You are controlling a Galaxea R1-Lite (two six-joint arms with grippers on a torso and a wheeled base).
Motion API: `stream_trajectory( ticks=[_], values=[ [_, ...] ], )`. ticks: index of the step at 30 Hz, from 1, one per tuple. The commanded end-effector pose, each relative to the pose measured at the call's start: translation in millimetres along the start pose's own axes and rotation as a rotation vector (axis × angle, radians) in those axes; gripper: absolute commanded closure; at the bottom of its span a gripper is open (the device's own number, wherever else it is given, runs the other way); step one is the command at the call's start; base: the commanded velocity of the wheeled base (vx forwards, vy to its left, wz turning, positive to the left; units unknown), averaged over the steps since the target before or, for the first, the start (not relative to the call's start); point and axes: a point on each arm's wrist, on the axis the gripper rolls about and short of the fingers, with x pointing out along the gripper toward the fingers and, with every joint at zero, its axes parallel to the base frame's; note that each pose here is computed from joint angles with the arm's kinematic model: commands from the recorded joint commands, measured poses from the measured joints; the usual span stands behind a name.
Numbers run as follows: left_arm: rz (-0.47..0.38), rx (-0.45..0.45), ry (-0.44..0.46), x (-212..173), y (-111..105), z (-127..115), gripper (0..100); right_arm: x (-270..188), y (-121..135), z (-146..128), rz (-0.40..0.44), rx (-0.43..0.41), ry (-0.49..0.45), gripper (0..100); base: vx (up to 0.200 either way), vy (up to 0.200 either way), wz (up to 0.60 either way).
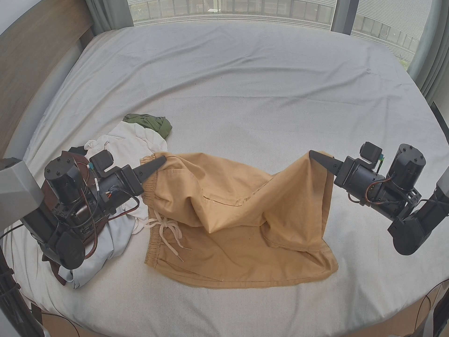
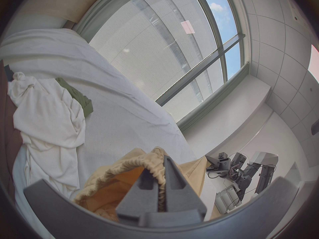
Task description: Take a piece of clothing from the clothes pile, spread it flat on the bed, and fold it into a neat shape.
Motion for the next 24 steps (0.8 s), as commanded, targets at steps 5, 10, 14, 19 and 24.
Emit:
stream_trajectory(
  ticks=[5,10,14,19,24],
  values=[
    [-0.006,0.021,-0.036,-3,-4,11,100,-10,0,20,0.018,0.007,-0.044,100,0.000,0.000,0.00],
    [-0.003,0.035,-0.059,-8,-5,19,100,-12,-5,24,0.020,0.001,-0.047,100,0.000,0.000,0.00],
    [0.007,0.037,-0.065,-11,-3,21,100,-14,-8,30,0.010,-0.007,-0.066,100,0.000,0.000,0.00],
    [0.023,0.046,-0.066,-14,2,23,100,-18,-14,41,0.006,-0.023,-0.089,100,0.000,0.000,0.00],
    [0.049,0.050,-0.077,-18,11,26,100,-21,-19,45,0.008,-0.030,-0.091,100,0.000,0.000,0.00]
  ],
)
